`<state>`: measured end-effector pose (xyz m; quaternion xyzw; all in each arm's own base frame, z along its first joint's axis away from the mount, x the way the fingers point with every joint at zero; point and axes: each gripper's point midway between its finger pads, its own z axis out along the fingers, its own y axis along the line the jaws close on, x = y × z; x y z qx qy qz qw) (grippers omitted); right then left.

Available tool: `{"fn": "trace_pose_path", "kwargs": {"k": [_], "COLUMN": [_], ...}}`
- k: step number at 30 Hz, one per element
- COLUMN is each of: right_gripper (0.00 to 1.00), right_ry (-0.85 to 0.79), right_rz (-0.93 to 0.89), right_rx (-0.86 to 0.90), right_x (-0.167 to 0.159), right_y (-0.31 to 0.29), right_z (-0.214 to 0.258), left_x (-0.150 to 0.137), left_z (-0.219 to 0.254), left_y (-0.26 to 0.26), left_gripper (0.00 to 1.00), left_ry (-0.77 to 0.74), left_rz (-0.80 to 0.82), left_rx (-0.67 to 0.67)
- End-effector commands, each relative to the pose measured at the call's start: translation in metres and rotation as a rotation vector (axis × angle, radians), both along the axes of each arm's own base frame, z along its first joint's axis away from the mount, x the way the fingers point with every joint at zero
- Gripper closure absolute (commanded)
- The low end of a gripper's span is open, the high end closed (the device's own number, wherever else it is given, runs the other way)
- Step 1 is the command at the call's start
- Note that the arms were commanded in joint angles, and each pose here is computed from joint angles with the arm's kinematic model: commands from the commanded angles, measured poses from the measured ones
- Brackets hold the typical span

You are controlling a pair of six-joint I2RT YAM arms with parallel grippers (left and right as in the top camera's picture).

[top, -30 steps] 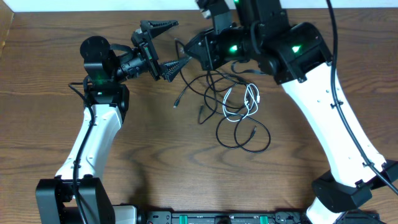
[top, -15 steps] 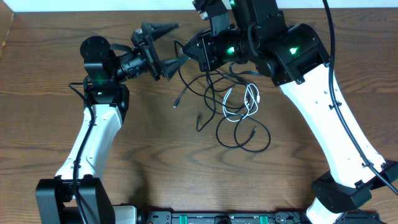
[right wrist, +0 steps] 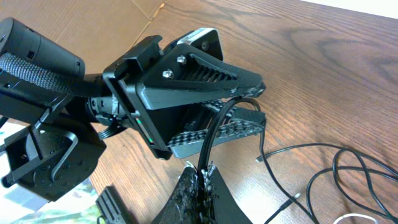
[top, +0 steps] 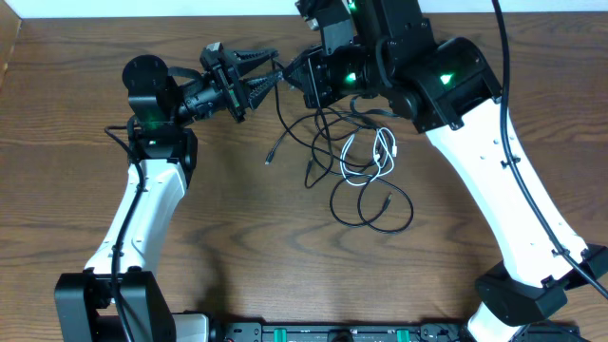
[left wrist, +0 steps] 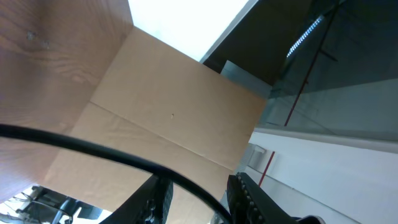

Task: Untangle cables

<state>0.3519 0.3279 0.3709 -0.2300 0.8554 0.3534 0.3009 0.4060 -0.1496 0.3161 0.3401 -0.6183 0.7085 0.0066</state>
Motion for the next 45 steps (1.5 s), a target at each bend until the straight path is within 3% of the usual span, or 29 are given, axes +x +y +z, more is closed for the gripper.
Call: {"fn": "trace_pose_path", "kwargs": {"k": [1,4,9,16,17,25,29,37,45], "right_gripper": [0.99,0.99,0.99,0.99,0.93,0.2,0.01,0.01,0.01], "right_ry": [-0.001,0.009,0.008,0.016,0.013,0.019,0.053,0.131,0.165], "right_rz": [0.017,0.01,-0.01,-0.01,-0.017,-0.132,-0.2,-0.338,-0.404], "right_rx": [-0.013,-0.029,-0.049,-0.056,-0.06,-0.137,-0.177,-0.214,-0.226], "right_x": [-0.003,-0.004,-0.001,-0.002,-0.001,0.019,0.03,0.05,0.058], "right_y": [0.006,0.003,0.0,-0.001,-0.002,-0.034,-0.061,-0.123,-0.153], "right_z": [-0.004,-0.008,-0.011,-0.013,-0.013,-0.025,-0.034,-0.046,-0.05], "left_x": [0.0,0.0,0.0,-0.001,-0.001,-0.007,-0.017,-0.032,-0.055], "left_z": [0.007,0.007,0.007,0.007,0.007,0.025,0.053,0.109,0.203], "left_y": [0.001,0.001,0.001,0.001,0.001,-0.003,-0.005,-0.004,0.001], "left_gripper": [0.65,0.67,0.91,0.93,0.93,0.93,0.93,0.93,0.93], "left_ry": [0.036,0.036,0.036,0.03,0.01,-0.274,-0.471,-0.65,-0.76], "left_rz": [0.004,0.003,0.0,-0.003,-0.003,-0.029,-0.039,-0.018,0.017], "left_rx": [-0.03,-0.031,-0.03,-0.029,-0.018,0.071,0.075,0.067,-0.014]}}
